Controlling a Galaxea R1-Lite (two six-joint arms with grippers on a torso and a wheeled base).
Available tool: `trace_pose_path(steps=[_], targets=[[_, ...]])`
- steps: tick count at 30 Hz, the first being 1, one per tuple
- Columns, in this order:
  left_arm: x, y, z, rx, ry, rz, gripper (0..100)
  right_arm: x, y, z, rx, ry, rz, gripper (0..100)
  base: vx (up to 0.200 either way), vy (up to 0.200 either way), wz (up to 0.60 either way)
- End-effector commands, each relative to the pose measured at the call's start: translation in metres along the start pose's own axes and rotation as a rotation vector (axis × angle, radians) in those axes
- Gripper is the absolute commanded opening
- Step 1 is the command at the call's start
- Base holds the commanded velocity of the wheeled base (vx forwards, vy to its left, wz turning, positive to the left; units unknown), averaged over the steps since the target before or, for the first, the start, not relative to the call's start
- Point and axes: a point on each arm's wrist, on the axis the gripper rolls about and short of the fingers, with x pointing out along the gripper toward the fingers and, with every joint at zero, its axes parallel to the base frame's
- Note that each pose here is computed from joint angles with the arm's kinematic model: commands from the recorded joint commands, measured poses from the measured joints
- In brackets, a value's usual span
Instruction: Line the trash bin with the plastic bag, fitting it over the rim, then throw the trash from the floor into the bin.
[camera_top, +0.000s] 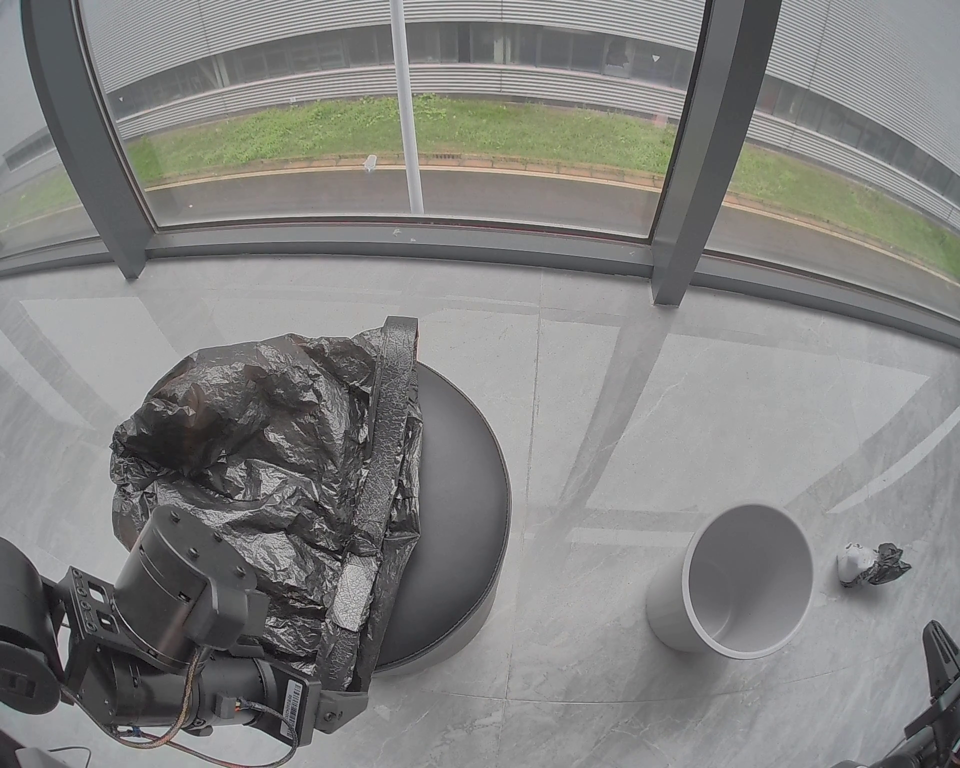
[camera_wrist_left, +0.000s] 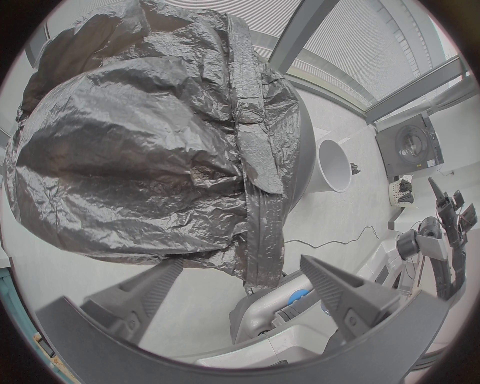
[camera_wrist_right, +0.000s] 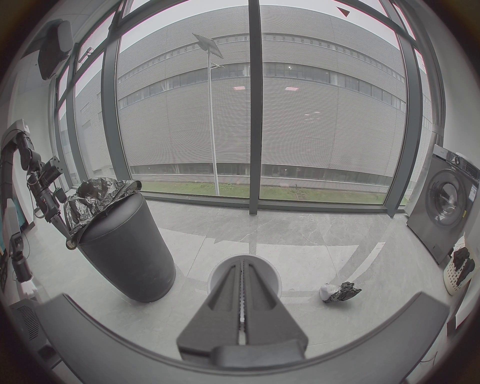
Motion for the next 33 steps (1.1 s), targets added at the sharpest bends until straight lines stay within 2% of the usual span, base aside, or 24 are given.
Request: trace_pose_path(steps=[1,13,17,20,21,26,33], targets=[[0.003,0.0,0.0,-0.001,0.009,0.009,0,0.0,0.0,-0.005,0.0,0.004,-0.001,0,0.0,0.0,0.0],[0.004,0.002,-0.001,-0.003,0.012,0.016,0,0.0,0.0,-0.005,0.0,0.004,0.001,0,0.0,0.0,0.0],[-0.004,0.007,0.0,-0.019,-0.018,0.019,0,0.0,0.0,-0.005,0.0,0.004,-0.001,0,0.0,0.0,0.0],[-0.011,0.011,-0.003,-0.029,-0.036,0.045,0,0.0,0.0,-0.005,0.0,0.004,-0.001,0,0.0,0.0,0.0],[-0.017,0.017,-0.01,-0.027,-0.02,0.079,0,0.0,0.0,-0.005,0.0,0.002,-0.001,0,0.0,0.0,0.0],[-0.026,0.027,-0.026,-0.034,0.01,0.103,0,0.0,0.0,-0.005,0.0,0.004,0.001,0,0.0,0.0,0.0],[-0.024,0.03,-0.025,-0.057,-0.007,0.116,0,0.0,0.0,-0.005,0.0,0.004,0.001,0,0.0,0.0,0.0]])
